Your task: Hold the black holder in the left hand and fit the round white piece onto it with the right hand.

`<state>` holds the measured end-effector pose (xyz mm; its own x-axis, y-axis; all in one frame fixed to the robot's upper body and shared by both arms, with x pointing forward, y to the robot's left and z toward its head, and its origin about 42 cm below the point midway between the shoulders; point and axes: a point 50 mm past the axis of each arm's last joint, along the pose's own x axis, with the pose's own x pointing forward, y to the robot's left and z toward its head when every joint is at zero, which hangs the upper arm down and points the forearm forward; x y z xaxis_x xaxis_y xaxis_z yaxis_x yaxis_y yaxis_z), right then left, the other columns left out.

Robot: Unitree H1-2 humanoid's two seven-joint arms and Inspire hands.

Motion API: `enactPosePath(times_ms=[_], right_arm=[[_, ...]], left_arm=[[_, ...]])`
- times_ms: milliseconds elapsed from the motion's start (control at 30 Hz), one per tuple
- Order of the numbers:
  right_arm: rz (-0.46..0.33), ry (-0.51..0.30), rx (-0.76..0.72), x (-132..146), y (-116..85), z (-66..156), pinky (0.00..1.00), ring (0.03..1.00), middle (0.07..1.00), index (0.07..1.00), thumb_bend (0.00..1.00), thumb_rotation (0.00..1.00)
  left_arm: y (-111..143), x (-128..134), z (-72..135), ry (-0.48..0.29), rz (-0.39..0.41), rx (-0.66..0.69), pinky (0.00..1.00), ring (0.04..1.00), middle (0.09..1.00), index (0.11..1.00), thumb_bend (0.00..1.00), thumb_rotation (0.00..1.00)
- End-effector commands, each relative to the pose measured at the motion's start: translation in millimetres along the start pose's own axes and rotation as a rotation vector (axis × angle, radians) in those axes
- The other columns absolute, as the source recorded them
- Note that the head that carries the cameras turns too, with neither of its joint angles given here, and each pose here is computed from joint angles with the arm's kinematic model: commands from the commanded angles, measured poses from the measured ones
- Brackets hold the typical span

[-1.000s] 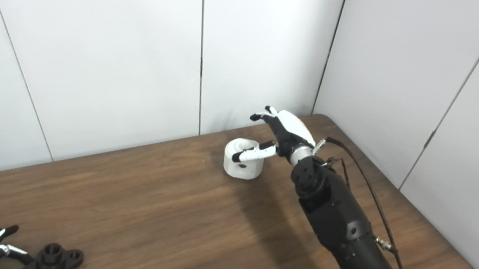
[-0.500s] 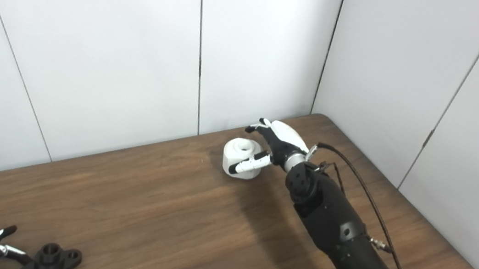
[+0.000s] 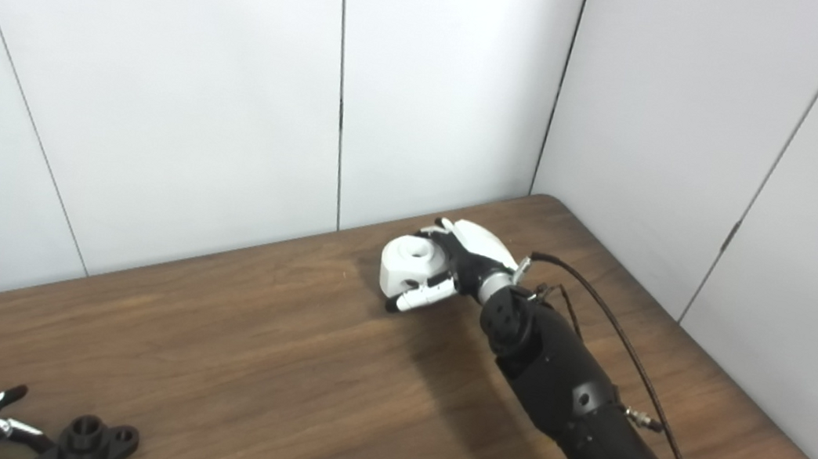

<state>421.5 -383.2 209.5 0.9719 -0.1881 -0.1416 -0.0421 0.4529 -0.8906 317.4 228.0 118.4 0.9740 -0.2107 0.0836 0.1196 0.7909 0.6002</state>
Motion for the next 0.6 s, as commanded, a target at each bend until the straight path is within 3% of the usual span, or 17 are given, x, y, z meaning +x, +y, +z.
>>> enactPosePath(times_ms=[0, 567], right_arm=[[-0.081, -0.061, -0.029, 7.6, -28.0, 13.3, 0.97, 1.000, 1.000, 0.838, 1.00, 0.44], [-0.074, -0.045, -0.076, 17.5, -18.8, 5.7, 0.96, 1.000, 1.000, 0.780, 1.00, 0.39]], left_arm=[[3.0, -7.2, -5.1, 0.026, -0.002, 0.009, 1.00, 1.000, 0.929, 0.483, 0.52, 0.03], [3.9, -8.5, -0.4, 0.022, 0.002, 0.012, 1.00, 1.000, 0.926, 0.483, 0.52, 0.03]])
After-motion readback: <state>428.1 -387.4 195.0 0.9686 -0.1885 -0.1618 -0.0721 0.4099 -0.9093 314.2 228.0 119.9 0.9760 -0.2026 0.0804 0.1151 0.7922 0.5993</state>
